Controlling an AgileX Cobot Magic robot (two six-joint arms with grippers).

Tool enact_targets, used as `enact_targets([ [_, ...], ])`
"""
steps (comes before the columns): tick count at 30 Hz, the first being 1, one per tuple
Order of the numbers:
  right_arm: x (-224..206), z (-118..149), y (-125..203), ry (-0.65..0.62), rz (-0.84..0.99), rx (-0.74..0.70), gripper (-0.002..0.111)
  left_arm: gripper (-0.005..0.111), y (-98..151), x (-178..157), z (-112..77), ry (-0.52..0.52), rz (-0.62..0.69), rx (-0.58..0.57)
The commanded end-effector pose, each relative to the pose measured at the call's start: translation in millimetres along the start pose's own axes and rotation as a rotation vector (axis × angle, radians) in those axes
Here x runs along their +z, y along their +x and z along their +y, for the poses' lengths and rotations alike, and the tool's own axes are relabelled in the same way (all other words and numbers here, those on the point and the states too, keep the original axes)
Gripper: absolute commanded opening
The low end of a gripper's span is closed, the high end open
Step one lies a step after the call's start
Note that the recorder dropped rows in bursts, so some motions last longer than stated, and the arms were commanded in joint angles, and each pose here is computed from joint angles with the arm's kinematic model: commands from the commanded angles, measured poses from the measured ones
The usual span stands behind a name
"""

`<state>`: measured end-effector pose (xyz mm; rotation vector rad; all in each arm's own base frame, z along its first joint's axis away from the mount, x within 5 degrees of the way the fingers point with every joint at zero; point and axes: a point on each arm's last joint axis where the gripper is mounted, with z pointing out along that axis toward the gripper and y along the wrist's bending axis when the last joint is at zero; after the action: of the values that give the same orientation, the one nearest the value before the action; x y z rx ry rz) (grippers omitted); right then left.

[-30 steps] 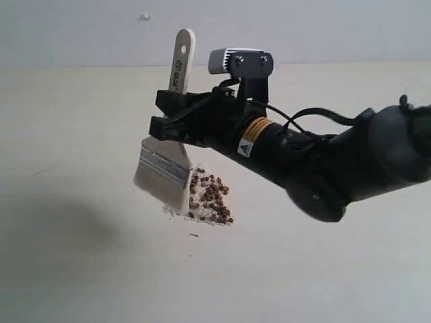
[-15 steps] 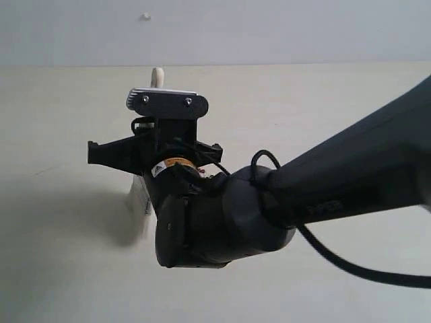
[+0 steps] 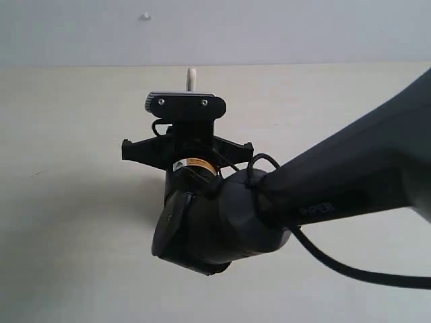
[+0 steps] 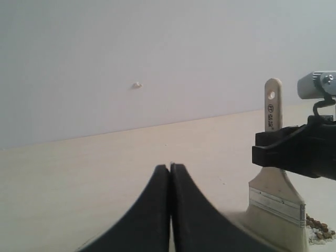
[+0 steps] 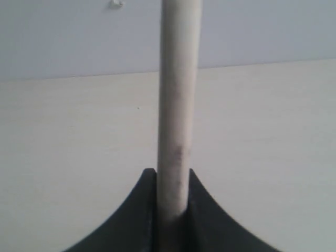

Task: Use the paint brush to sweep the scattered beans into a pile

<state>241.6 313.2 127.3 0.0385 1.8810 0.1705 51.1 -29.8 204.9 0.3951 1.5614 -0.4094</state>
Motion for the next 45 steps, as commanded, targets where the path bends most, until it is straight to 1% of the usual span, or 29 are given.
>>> enact_targets([
  [1, -7.1, 3.4, -18.1, -0.008, -0.036, 0.021, 0.0, 0.0, 0.9, -0.3, -0.3, 0.005, -0.001, 0.008],
  [6, -20.5, 9.5, -37.9, -0.055, -0.046, 0.057, 0.0, 0.0, 0.9, -0.3, -0.3, 0.005, -0.001, 0.008],
  [7, -22.3, 9.2, -42.3, -0.054, -0.05, 0.039, 0.0, 0.0, 0.9, -0.3, -0.3, 0.005, -0.001, 0.008],
  [8, -25.2, 7.3, -49.5, -0.036, -0.058, -0.02, 0.0, 0.0, 0.9, -0.3, -0.3, 0.005, -0.001, 0.008],
  [9, -27.1, 4.7, -52.4, -0.007, -0.058, -0.033, 0.0, 0.0, 0.9, -0.3, -0.3, 0.005, -0.001, 0.008],
  [10, -28.8, -1.9, -55.8, 0.063, -0.055, -0.068, 0.0, 0.0, 0.9, -0.3, -0.3, 0.005, -0.001, 0.008],
  [14, -32.9, -21.0, -59.0, 0.276, -0.056, -0.172, 0.0, 0.0, 0.9, -0.3, -0.3, 0.005, -0.001, 0.008],
  [15, -33.7, -24.4, -57.5, 0.314, -0.034, -0.186, 0.0, 0.0, 0.9, -0.3, -0.3, 0.005, -0.001, 0.008],
  [17, -34.6, -27.6, -54.0, 0.344, 0.006, -0.2, 0.0, 0.0, 0.9, -0.3, -0.3, 0.005, -0.001, 0.008],
  [20, -35.3, -31.6, -49.9, 0.352, 0.016, -0.214, 0.0, 0.0, 0.9, -0.3, -0.3, 0.005, -0.001, 0.008],
  [24, -30.2, -33.7, -34.0, 0.369, 0.037, -0.259, 0.0, 0.0, 0.9, -0.3, -0.3, 0.005, -0.001, 0.008],
  [28, -20.4, -31.7, -14.1, 0.351, 0.028, -0.361, 0.0, 0.0, 0.9, -0.3, -0.3, 0.005, -0.001, 0.008],
  [31, -15.4, -32.0, -1.3, 0.351, 0.033, -0.406, 0.0, 0.0, 0.9, -0.3, -0.3, 0.005, -0.001, 0.008],
  [34, -12.1, -32.9, 7.8, 0.353, 0.032, -0.394, 0.0, 0.0, 0.9, -0.3, -0.3, 0.005, -0.001, 0.008],
  [45, -9.4, -24.4, 4.7, 0.261, -0.047, -0.269, 0.0, 0.0, 0.9, -0.3, -0.3, 0.005, -0.001, 0.008],
])
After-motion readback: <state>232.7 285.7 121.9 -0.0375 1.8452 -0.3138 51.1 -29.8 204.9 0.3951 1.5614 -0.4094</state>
